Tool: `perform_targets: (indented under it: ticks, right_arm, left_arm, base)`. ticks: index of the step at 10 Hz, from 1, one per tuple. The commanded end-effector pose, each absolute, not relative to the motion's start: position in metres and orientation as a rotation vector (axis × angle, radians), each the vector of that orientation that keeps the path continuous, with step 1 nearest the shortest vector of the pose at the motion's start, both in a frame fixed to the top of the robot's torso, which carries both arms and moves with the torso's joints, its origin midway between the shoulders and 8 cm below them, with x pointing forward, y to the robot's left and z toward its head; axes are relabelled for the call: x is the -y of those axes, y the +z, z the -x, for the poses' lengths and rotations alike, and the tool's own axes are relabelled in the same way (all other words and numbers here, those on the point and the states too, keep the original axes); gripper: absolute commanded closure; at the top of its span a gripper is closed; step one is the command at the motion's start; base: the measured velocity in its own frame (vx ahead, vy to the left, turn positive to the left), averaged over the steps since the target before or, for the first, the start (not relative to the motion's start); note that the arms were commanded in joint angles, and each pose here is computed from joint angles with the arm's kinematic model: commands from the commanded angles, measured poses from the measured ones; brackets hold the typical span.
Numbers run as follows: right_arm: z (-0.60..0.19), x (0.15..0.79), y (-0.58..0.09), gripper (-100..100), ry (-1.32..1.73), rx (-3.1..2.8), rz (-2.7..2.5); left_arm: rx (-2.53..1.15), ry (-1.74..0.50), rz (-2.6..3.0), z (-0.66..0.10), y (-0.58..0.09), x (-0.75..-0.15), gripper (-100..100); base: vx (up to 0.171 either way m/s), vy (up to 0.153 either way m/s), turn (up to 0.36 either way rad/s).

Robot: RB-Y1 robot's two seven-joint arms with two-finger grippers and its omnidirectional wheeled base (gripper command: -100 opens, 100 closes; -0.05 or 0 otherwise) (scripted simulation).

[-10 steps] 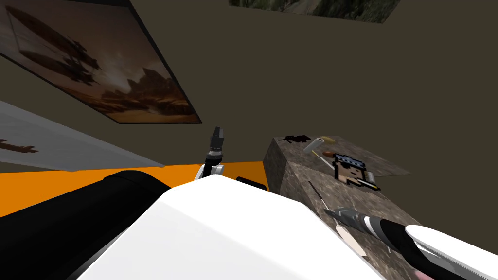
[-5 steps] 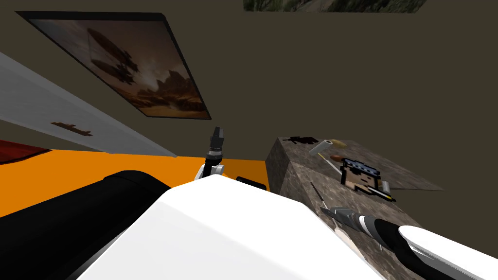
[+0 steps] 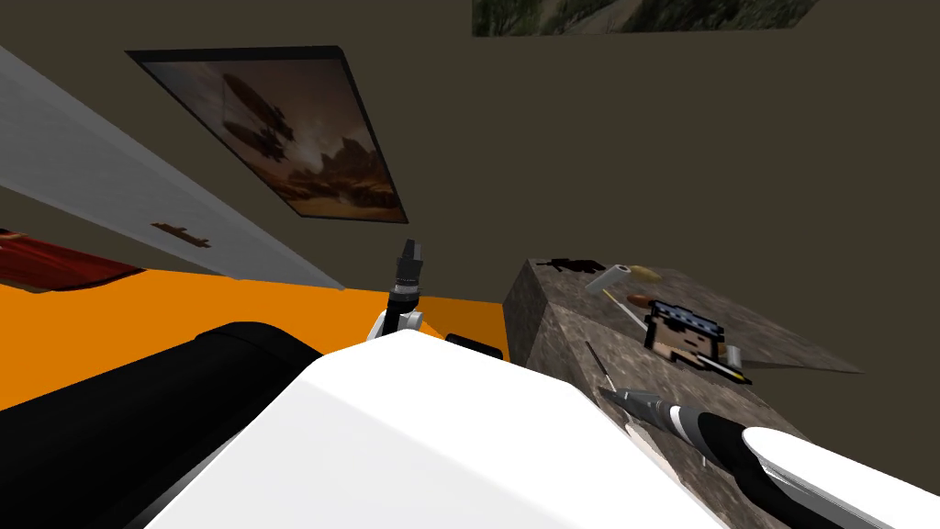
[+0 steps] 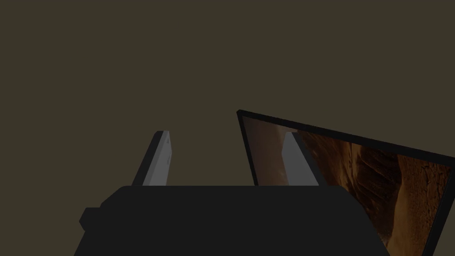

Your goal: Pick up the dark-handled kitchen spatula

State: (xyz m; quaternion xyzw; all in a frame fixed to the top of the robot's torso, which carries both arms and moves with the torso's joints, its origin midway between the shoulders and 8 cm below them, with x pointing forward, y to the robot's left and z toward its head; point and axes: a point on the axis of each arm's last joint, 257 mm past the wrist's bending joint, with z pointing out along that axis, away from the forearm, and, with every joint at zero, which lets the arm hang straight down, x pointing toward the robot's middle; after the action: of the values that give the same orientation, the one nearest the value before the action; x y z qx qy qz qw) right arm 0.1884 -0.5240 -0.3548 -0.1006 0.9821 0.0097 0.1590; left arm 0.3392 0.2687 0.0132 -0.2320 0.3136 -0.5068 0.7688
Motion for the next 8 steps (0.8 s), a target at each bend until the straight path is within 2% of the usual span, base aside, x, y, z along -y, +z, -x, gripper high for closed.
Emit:
perform_targets:
  ticks: [1,2,6,7,8]
  right_arm:
    - [-0.1884,0.5240,-0.3548,-100,0.028,-2.807,0.288]
    - [-0.1886,0.5240,-0.3548,100,0.028,-2.807,0.280]
    - [-0.1886,0.5237,-0.3549,100,0.029,-2.807,0.279]
    - [-0.1886,0.5237,-0.3549,0,0.029,-2.807,0.279]
    - [-0.1911,0.5330,-0.3556,100,0.028,-2.812,0.300]
  left_arm:
    - [-0.681,-1.100,0.503,-0.3392,0.0132,-0.2687,0]
    - [-0.681,-1.100,0.503,-0.3392,0.0132,-0.2687,0]
    - [-0.681,-1.100,0.503,-0.3392,0.0132,-0.2688,0]
    - [-0.681,-1.100,0.503,-0.3392,0.0132,-0.2688,0]
    - [-0.681,-1.100,0.503,-0.3392,0.0132,-0.2688,0]
  base:
    - [-0.024,-0.001,-0.008]
    - [-0.006,-0.001,0.000]
    - [0.000,0.000,0.000]
    - [0.000,0.000,0.000]
    - [0.117,0.048,-0.300]
